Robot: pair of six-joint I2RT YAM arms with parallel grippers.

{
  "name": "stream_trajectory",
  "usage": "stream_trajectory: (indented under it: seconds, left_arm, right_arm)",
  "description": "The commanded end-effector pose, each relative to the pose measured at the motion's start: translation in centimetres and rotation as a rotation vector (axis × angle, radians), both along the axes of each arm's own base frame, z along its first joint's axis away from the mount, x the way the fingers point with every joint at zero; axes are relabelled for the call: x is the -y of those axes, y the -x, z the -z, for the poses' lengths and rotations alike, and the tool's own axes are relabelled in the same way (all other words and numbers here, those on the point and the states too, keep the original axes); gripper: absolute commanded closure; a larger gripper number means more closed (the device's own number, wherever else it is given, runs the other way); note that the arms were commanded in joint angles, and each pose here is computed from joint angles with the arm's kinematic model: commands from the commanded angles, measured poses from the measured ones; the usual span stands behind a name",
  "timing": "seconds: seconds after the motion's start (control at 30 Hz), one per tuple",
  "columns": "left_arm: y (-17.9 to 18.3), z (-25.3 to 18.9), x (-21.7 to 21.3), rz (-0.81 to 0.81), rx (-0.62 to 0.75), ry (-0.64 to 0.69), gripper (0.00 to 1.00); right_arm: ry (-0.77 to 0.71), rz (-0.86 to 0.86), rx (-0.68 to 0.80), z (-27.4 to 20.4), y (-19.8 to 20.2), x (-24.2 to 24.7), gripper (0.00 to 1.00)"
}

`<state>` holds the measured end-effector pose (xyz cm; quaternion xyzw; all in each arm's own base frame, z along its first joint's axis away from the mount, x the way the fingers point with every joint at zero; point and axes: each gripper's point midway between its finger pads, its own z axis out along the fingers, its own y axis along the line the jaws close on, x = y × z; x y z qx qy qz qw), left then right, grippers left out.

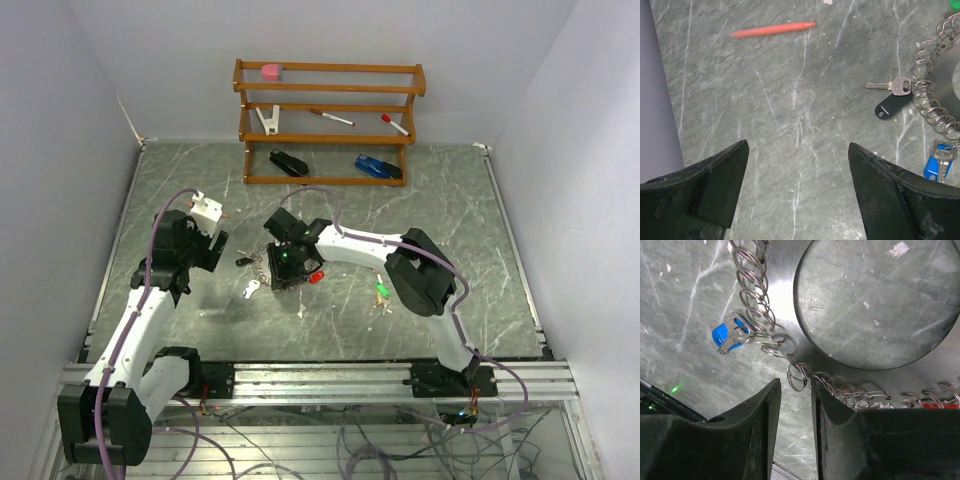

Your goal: Put the keys on the keyring

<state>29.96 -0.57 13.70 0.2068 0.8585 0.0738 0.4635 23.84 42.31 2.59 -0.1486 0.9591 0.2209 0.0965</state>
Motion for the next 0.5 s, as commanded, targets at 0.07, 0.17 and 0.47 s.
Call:
stream_trajectory:
  seconds: [0.07, 0.17, 0.47]
  left_arm:
    - [-0.67, -0.7, 0.33, 0.016, 0.031, 0.014, 0.09]
    - [-0.76, -0.79, 0.33, 0.015, 0.034, 0.014, 0.09]
    - [-0.89, -0.96, 0.44, 0.02, 0.035, 0.017, 0.09]
  right_arm:
    - [-0.002, 0.006, -0.028, 1.17, 0.41, -0.19, 0.69]
    - [0.0, 0.006, -0.031, 1.35, 0.53, -0.11, 0.7]
    - [0.02, 0.009, -0.001, 1.66, 0.05, 0.28, 1.0]
